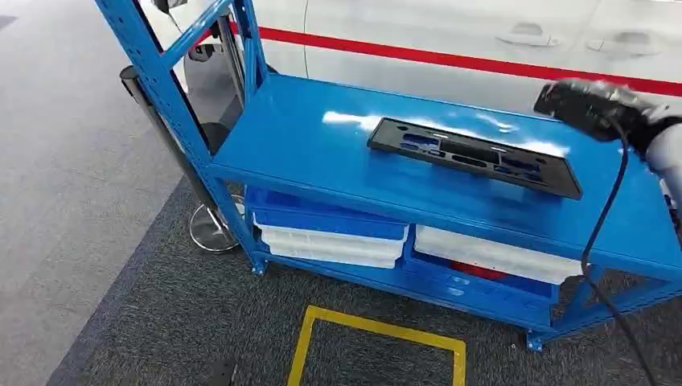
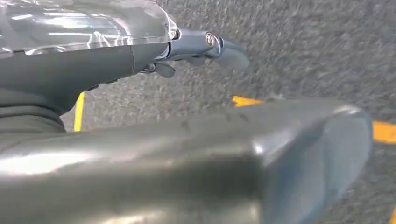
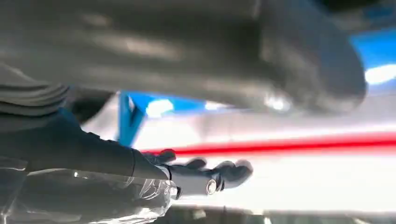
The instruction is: Take the parts from the cabinet and place them on the table.
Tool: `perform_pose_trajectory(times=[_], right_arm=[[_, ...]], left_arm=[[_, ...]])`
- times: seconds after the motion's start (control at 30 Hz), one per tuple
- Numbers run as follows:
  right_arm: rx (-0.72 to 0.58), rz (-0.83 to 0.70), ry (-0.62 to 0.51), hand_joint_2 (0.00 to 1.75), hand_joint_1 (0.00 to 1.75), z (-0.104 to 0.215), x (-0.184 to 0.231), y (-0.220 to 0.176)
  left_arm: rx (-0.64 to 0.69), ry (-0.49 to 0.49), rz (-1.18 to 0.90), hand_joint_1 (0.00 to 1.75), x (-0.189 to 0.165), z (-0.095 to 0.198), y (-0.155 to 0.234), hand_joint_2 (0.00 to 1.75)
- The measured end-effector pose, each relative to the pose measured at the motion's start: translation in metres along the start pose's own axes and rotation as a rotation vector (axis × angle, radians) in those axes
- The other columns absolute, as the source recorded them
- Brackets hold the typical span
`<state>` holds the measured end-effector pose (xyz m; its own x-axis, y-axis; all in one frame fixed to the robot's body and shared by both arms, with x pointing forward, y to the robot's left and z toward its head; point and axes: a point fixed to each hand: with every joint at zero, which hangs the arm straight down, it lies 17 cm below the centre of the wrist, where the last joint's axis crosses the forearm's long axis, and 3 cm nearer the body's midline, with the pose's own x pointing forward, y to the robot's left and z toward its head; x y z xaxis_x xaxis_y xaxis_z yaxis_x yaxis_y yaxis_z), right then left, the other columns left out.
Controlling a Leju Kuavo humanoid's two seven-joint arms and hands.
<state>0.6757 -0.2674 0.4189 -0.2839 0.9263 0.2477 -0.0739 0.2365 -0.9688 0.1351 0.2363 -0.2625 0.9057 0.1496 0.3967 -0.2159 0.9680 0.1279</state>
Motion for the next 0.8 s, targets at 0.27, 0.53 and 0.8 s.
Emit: perform_pose_trajectory(times=[0.27, 0.53, 0.8], right_arm=[[0.028, -0.003, -0.019, 0.00, 0.00, -0.005, 0.024, -0.001], [0.081, -0.111, -0.114, 0.00, 0.00, -0.008, 0.046, 0.062], [0.165, -0.159, -0.092, 0.00, 0.00, 0.003, 0.040, 0.178]], left_arm=[[0.001, -0.015, 0.007, 0.00, 0.009, -0.001, -0.002, 0.00], [0.001, -0.015, 0.013, 0.00, 0.014, -0.001, -0.008, 0.00], [0.019, -0.009, 0.006, 0.00, 0.015, -0.002, -0.004, 0.00]])
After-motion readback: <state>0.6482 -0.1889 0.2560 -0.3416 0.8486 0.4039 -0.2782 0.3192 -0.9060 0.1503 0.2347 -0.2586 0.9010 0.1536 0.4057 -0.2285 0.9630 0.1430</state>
